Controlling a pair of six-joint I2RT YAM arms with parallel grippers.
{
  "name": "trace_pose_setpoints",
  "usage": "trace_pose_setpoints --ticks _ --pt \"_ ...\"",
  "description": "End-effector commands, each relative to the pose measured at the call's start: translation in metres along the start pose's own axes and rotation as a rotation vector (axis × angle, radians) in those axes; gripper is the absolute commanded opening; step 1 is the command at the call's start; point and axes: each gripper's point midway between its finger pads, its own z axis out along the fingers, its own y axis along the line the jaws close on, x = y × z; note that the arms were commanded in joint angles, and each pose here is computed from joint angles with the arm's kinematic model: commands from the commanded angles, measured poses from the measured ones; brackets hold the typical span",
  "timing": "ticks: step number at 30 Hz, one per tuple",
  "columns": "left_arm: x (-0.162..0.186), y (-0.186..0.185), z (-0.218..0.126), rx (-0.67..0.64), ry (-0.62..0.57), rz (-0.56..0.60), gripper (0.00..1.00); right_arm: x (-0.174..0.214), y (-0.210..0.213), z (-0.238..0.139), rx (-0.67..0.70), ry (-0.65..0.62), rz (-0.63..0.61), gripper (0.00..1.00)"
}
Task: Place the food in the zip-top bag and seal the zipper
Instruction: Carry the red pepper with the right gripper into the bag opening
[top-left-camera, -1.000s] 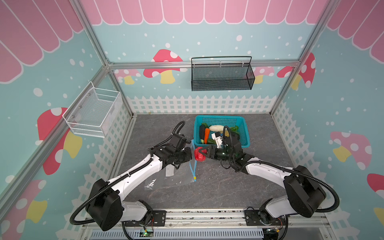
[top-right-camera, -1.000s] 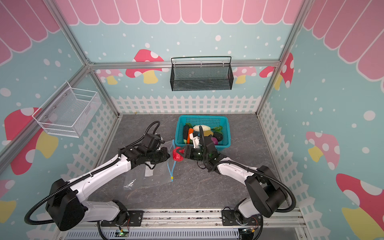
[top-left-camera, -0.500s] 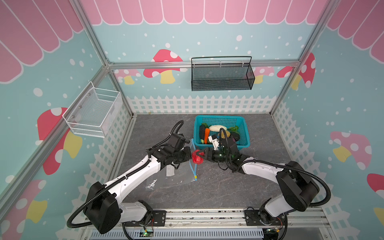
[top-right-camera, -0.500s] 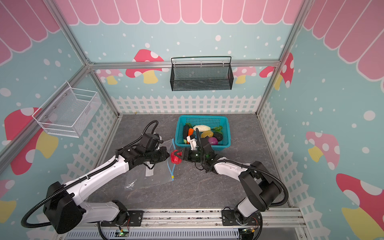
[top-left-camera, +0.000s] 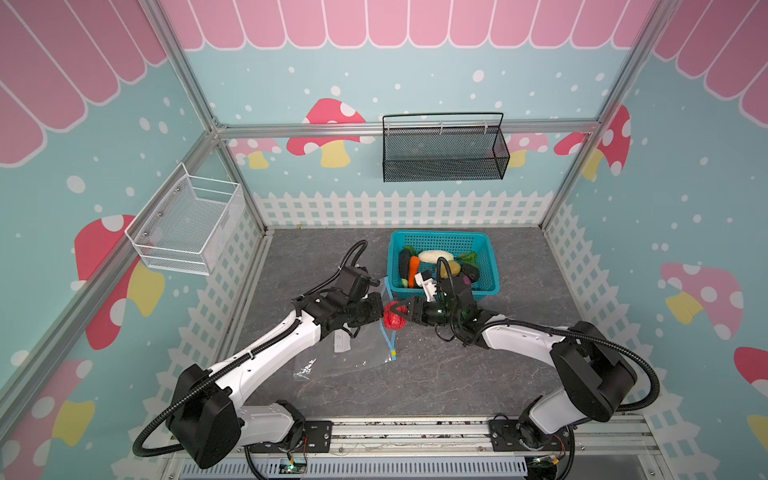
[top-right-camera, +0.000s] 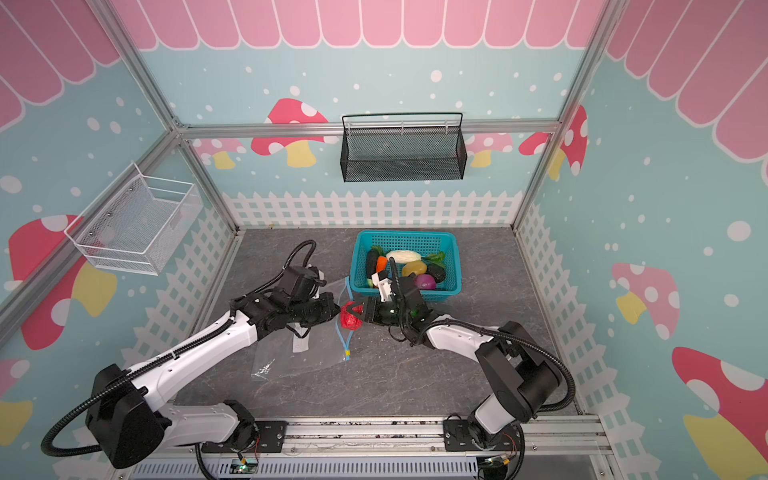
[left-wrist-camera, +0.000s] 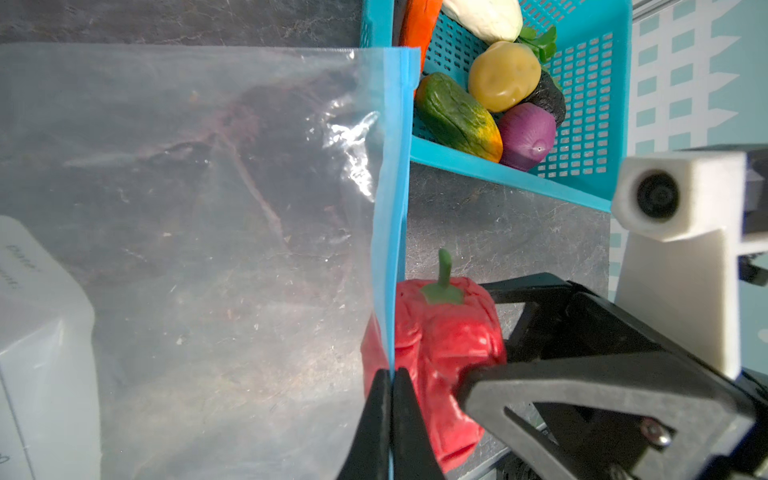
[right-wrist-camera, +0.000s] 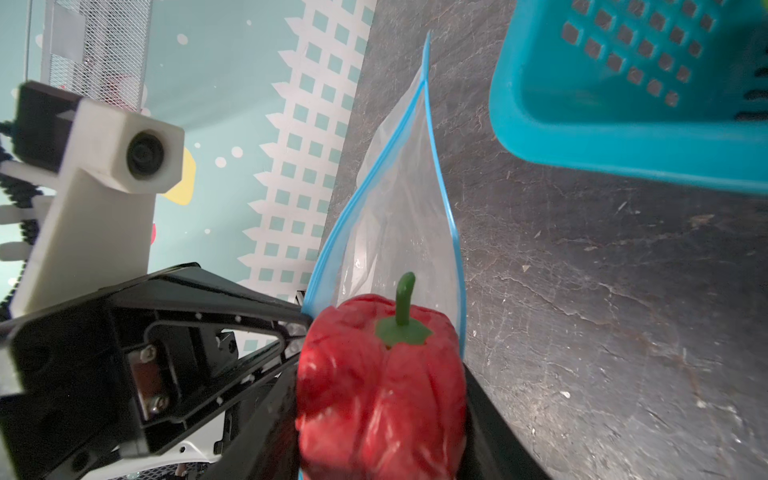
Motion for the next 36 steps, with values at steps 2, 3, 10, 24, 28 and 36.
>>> trace_pose_setpoints --ticks 2,3,10,24,28,36 --pt "-0.006 -0.006 -0.006 0.031 -0.025 -0.021 0.00 0.001 -0.001 0.005 -0.001 0.001 -0.006 0.39" --pt "-0.006 -0.007 -0.007 0.034 -0.026 -0.020 0.00 0.001 -0.002 0.005 0.002 0.001 -0.005 0.39" --pt "-0.003 -0.005 -0.005 0.032 -0.025 -0.020 0.00 0.003 -0.004 0.006 0.008 0.004 -0.007 0.39" --pt "-0.002 -0.008 -0.004 0.047 -0.021 -0.018 0.00 0.008 -0.003 0.017 0.021 0.040 -0.026 0.41" --pt "-0.002 -0.009 -0.004 0.050 -0.020 -0.013 0.00 0.010 -0.008 0.021 0.050 0.060 -0.037 0.42" --pt "-0.002 -0.008 -0.004 0.045 -0.023 -0.010 0.00 0.011 -0.021 0.025 0.099 0.065 -0.055 0.45"
